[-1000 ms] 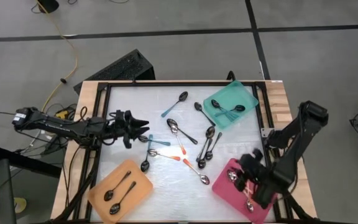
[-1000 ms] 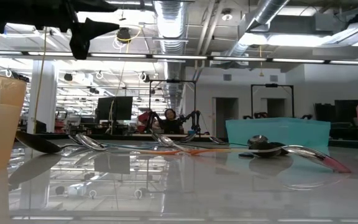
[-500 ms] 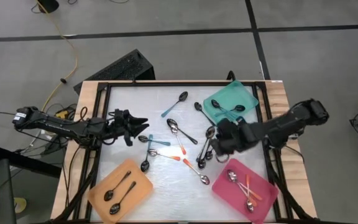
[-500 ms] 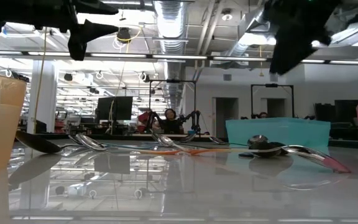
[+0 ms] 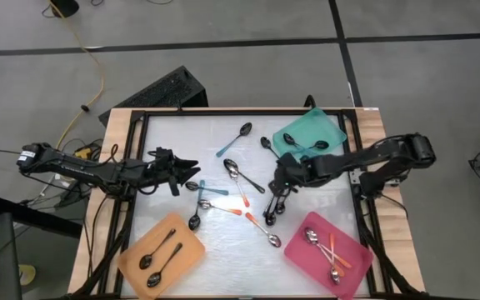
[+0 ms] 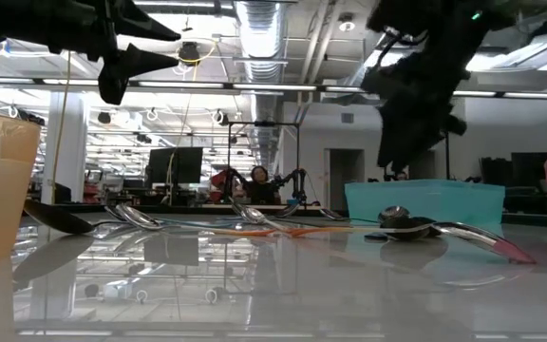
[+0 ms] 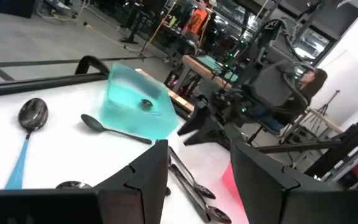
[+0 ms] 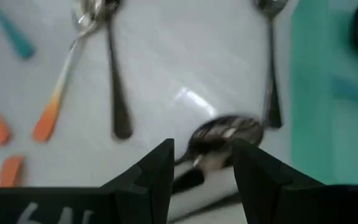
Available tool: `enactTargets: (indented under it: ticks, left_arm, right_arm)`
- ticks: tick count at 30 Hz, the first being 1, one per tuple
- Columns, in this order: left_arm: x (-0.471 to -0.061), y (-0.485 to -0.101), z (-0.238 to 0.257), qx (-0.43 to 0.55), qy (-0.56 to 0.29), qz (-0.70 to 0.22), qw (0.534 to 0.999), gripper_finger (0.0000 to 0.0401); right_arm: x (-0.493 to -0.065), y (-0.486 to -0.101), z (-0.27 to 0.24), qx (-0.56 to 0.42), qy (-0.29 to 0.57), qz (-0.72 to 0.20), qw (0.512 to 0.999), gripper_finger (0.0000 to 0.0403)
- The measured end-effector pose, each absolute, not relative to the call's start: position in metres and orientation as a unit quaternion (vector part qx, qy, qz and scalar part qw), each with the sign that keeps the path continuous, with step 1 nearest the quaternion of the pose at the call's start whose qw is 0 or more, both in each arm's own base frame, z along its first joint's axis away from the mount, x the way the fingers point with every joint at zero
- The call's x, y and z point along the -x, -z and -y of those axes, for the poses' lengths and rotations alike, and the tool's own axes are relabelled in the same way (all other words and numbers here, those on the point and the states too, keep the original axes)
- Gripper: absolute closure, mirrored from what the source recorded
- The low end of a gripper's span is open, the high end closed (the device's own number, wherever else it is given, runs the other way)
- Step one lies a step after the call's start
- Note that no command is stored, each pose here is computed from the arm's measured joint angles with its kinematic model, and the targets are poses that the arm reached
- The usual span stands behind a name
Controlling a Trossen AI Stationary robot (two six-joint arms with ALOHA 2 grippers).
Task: Sort silverware by color (type)
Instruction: Put the black spoon into the orange bin
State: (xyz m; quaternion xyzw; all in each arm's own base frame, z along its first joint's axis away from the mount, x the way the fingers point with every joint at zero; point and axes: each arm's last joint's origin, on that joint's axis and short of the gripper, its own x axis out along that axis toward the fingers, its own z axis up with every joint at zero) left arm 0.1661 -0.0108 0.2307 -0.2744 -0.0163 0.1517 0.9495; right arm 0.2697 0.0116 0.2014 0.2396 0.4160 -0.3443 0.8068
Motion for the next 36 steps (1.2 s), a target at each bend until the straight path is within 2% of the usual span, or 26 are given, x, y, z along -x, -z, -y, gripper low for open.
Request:
enactTargets:
  ticks: [4,7,13,16,21,27,36]
  left_arm:
    - [-0.166,-0.23,0.01,0.274,-0.157,0.015,0.949,0.0244]
    - [-0.166,-0.23,0.01,0.272,-0.162,0.013,0.949,0.0244]
    - [-0.166,-0.23,0.009,0.27,-0.181,0.02,0.946,0.0244]
    - [-0.165,-0.23,0.009,0.269,-0.184,0.022,0.945,0.0244]
    - [-0.165,-0.23,0.009,0.264,-0.187,0.021,0.946,0.0244]
    - [-0.165,-0.23,0.007,0.26,-0.208,0.027,0.943,0.0244]
    - [-0.165,-0.23,0.007,0.26,-0.209,0.026,0.942,0.0244]
  right_arm:
    - [-0.28,-0.186,-0.01,-0.237,0.32,-0.443,0.803,0.0234]
    - [-0.294,-0.178,-0.016,-0.195,0.243,-0.457,0.834,0.0234]
    - [-0.309,-0.166,-0.024,-0.004,0.12,-0.512,0.851,0.0234]
    - [-0.306,-0.165,-0.027,0.094,0.059,-0.538,0.835,0.0234]
    - [-0.299,-0.166,-0.025,0.178,0.002,-0.566,0.805,0.0234]
    - [-0.303,-0.153,-0.024,0.223,-0.038,-0.577,0.785,0.0234]
    - [-0.307,-0.13,-0.023,0.225,-0.044,-0.61,0.759,0.0236]
